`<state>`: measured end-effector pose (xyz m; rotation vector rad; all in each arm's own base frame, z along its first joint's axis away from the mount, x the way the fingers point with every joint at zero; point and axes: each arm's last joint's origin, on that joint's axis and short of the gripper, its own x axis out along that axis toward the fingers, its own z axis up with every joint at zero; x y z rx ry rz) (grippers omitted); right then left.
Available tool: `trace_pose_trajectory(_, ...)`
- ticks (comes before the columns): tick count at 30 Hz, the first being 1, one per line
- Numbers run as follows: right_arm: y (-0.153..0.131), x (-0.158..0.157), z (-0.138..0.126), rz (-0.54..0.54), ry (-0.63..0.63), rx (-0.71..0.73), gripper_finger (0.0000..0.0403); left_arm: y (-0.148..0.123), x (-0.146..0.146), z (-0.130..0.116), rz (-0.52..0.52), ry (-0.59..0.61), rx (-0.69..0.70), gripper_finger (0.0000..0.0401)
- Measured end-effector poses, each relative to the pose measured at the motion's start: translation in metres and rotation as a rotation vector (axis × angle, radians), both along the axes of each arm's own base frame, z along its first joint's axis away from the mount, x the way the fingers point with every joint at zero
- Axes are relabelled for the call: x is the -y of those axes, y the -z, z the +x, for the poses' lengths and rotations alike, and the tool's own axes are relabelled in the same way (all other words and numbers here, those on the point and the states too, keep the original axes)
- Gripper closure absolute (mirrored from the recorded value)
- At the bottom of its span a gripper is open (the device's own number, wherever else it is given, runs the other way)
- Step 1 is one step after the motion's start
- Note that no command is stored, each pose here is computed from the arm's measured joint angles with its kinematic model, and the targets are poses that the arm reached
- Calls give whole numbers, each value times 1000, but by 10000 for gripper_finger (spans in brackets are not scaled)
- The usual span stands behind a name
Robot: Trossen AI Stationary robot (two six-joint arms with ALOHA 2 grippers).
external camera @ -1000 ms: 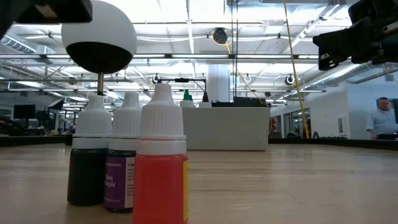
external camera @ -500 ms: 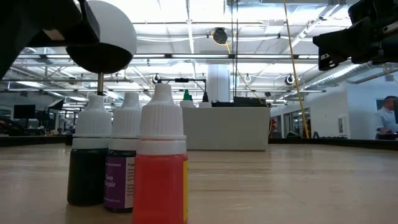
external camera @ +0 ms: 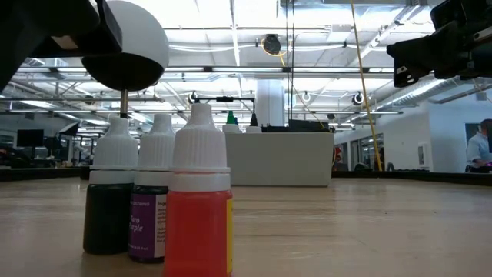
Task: Pick & Place food coloring
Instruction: Put the left small orange food coloring bottle into the gray bin
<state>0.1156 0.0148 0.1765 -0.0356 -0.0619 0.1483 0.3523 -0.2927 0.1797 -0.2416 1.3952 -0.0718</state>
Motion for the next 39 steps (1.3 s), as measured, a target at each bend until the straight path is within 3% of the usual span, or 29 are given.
trace_pose_trajectory(22,0,0,0,0,0,0,403,-2,3,5,-10,-10,65,185)
trace_pose_trajectory(39,0,0,0,-1,3,-4,403,13,2,7,-20,13,12,185)
